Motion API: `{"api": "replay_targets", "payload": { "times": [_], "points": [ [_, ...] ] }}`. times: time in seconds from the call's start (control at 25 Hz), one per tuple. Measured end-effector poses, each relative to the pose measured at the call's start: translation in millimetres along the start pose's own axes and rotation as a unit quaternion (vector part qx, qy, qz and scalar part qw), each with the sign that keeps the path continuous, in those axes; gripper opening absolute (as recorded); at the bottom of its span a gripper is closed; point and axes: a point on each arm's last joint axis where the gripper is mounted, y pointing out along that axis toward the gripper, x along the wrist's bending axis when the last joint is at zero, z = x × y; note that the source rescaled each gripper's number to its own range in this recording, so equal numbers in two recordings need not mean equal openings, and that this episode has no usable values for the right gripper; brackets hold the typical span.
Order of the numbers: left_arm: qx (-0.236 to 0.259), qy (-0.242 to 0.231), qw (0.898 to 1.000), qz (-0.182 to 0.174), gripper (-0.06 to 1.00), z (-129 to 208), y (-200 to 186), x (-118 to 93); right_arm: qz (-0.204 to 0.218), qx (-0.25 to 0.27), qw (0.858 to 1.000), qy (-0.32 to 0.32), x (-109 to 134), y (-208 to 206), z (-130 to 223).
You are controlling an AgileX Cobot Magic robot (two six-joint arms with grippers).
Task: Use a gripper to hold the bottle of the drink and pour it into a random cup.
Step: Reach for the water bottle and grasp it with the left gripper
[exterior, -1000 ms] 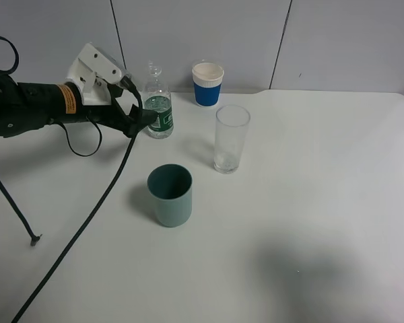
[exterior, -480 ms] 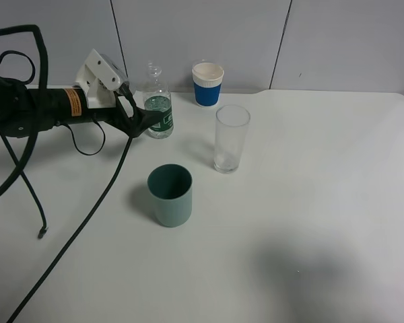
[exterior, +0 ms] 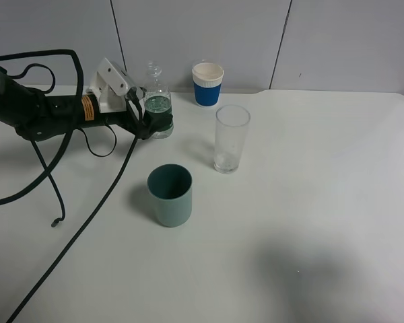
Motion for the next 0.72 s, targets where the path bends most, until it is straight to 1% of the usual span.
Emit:
{"api": "replay_targets", "payload": {
  "times": [0.24,0.44,0.72],
  "points": [
    [-0.01,-0.015,1.0,0.006,0.92,5.6,10.4,4.9,0.0,0.0,1.0,0.0,0.0,0.0,0.0],
    [-0.021,-0.013,1.0,0.009,0.92,2.6,17.7,8.0,0.0,0.0,1.0,0.0,0.0,0.0,0.0],
    [-0.013,-0.016,0.999,0.028,0.92,14.4,31.5,1.4,0.0,0.0,1.0,0.0,0.0,0.0,0.0]
  ]
}}
